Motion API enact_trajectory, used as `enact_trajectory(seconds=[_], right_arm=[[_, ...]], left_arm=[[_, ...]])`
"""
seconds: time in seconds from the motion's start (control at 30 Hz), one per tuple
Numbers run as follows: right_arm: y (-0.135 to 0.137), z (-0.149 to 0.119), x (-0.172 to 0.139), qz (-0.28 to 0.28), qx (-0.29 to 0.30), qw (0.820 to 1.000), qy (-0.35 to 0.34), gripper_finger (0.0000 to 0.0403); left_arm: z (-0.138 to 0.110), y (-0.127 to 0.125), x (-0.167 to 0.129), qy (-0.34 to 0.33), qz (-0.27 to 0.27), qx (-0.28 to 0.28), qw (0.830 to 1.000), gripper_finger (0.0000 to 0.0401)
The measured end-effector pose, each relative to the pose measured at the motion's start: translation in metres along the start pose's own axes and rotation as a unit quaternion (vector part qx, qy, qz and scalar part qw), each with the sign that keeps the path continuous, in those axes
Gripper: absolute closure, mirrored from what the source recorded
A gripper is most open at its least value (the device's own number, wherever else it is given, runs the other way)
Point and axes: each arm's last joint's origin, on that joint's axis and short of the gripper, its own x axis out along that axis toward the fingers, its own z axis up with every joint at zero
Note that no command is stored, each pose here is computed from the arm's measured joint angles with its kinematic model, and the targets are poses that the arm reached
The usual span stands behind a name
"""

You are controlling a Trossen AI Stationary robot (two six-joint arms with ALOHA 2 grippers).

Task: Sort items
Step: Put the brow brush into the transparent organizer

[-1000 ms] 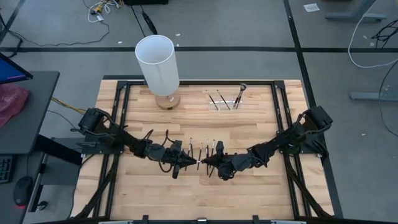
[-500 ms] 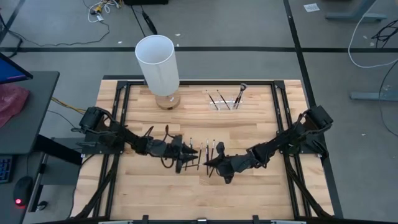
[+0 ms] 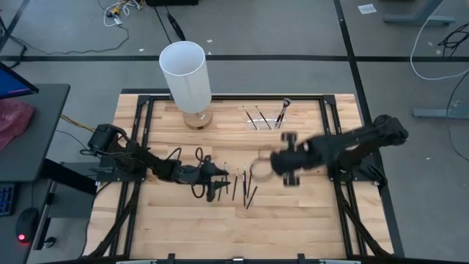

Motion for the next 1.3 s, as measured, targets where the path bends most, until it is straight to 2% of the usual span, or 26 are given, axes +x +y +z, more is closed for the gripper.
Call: enact_trajectory(seconds=[0.13,0.3,0.43,0.63,0.93,1.3], right_arm=[[-0.058,-0.001,-0.002,-0.022,0.083,0.995,0.051,0.0397],[-0.127,-0.015,0.013,-0.038,0.115,0.988,0.094,0.0397],[-0.161,-0.029,0.018,-0.050,0.126,0.984,0.111,0.0397],[-0.175,-0.032,0.027,-0.018,0.044,0.992,0.114,0.0396],[-0.178,-0.022,0.055,0.013,-0.056,0.987,0.150,0.0396],[-0.192,-0.014,0.089,0.030,-0.090,0.982,0.161,0.0380]], left_arm=[[-0.004,-0.005,-0.003,0.000,0.023,0.019,1.000,0.0218],[-0.006,-0.009,-0.005,-0.003,0.029,0.042,0.999,0.0220],[-0.006,-0.009,-0.005,-0.005,0.034,0.047,0.998,0.0220],[-0.004,-0.006,-0.004,-0.006,0.042,0.045,0.998,0.0220],[-0.004,-0.006,-0.004,-0.008,0.046,0.045,0.998,0.0220],[-0.005,-0.006,-0.004,-0.009,0.047,0.035,0.998,0.0220]])
